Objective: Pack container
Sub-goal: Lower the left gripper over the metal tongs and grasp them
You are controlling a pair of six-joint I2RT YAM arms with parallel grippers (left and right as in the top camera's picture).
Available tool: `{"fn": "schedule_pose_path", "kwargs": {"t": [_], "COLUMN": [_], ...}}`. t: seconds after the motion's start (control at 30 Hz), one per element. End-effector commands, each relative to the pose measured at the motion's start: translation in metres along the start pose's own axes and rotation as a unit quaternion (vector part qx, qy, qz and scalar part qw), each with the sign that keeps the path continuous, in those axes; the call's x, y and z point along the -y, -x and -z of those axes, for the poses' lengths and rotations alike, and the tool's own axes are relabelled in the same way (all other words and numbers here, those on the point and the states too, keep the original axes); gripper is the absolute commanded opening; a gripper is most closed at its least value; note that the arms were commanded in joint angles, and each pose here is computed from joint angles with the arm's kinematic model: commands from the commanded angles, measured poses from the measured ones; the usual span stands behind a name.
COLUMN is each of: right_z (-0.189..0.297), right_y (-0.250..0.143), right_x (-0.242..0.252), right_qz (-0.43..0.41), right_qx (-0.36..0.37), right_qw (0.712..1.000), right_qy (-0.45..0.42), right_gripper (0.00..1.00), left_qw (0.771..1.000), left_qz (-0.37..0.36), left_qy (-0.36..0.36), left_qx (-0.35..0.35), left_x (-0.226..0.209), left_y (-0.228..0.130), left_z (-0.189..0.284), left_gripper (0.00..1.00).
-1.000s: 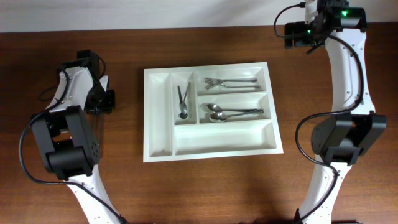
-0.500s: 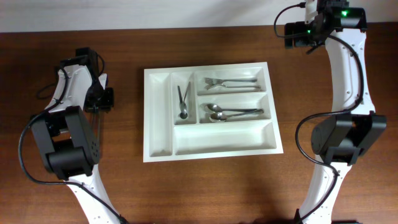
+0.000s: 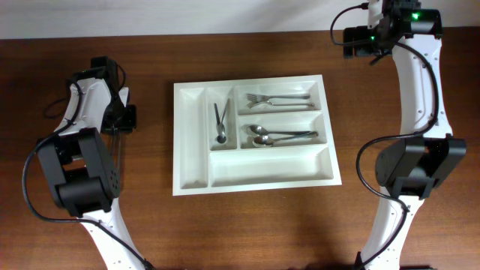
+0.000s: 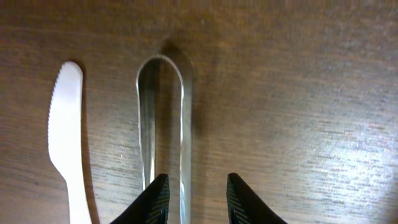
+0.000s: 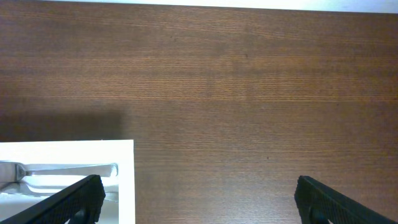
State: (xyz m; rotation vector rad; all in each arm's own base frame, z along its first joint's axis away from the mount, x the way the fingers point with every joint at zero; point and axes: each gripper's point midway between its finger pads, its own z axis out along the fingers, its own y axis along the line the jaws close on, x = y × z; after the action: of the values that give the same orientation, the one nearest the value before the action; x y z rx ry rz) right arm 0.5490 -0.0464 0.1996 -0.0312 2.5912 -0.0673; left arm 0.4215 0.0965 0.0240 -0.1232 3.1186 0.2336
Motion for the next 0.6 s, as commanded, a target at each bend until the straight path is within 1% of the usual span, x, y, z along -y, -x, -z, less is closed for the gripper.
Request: {"fn": "schedule_pose_path", "kwargs": {"t": [0.0,0.57], "right_z": [0.0148,0.0148], "right_y": [0.0097,0.0097], "right_x": [-0.001,-0.001], "right_qz": [0.0,0.0], "right_qx": [0.02,0.02], "right_qw": [1.0,1.0], "right_qy": [-0.004,-0.004], "right_gripper": [0.99,0.99], "left_qw": [1.0,0.999], "left_qz": [-0.001,0.001], "left_qy": [0.005,0.007], "left_qx": [0.018,0.031], "left_x": [-0.0072,-0.0071], "left_y": [0.0077,0.0141], "left_z": [0.0081,0.0034], "left_gripper": [0.32,0.32]}}
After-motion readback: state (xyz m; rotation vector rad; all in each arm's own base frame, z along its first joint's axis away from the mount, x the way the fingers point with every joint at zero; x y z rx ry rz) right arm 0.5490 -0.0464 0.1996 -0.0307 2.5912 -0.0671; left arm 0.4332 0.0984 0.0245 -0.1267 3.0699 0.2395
